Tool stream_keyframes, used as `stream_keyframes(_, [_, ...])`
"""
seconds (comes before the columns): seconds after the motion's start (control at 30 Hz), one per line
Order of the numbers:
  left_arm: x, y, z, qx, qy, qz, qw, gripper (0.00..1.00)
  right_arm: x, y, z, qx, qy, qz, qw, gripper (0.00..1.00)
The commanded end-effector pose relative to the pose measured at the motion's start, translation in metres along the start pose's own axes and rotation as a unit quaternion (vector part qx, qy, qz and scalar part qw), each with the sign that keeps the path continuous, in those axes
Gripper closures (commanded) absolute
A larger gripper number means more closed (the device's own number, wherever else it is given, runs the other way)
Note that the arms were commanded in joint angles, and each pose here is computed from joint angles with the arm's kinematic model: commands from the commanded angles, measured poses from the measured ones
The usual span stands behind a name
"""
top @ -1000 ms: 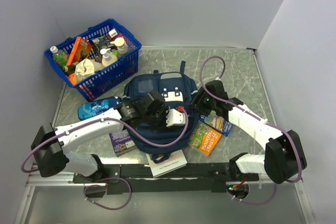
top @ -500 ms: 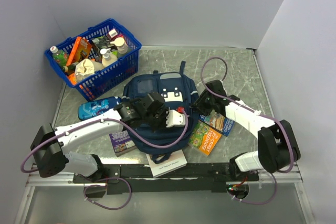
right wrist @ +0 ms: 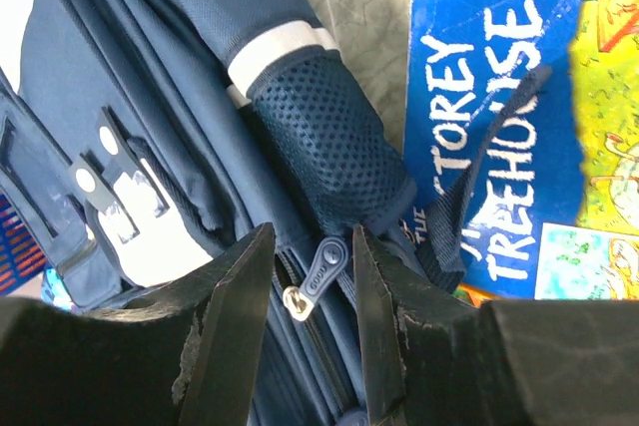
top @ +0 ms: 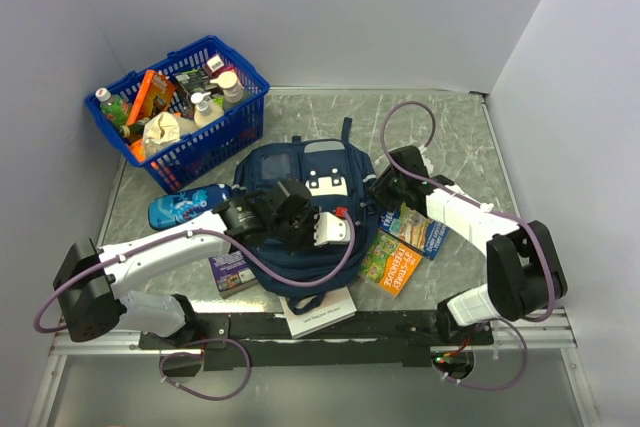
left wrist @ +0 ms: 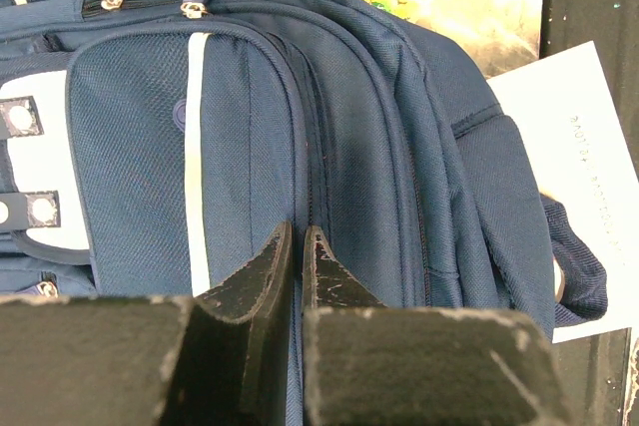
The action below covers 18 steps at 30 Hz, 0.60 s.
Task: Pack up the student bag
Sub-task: Unzip the student bag at the center of the board.
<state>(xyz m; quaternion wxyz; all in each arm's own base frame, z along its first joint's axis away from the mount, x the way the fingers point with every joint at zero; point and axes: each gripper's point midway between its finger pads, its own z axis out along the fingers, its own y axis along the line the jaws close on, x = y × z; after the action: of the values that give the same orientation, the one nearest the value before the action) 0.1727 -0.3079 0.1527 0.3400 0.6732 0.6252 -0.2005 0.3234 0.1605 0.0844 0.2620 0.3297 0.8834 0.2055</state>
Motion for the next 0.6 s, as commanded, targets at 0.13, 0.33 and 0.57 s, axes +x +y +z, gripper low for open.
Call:
stream_keyframes(0.13, [-0.020,-0.009,-0.007,0.014,-0.040,0.015,0.999,0.99,-0.004,0.008,-0.005,-0.011,-0.007,0.017,1.000,0.50])
stream_keyframes(0.33, [-0.020,-0.009,-0.006,0.014,-0.044,0.016,0.999,0.99,0.000,0.011,-0.013,-0.012,0.002,0.022,1.000,0.47])
stream_keyframes(0.57, [-0.019,-0.009,-0.006,0.014,-0.042,0.015,0.999,0.99,0.004,0.012,0.001,0.001,0.013,0.030,0.999,0.53])
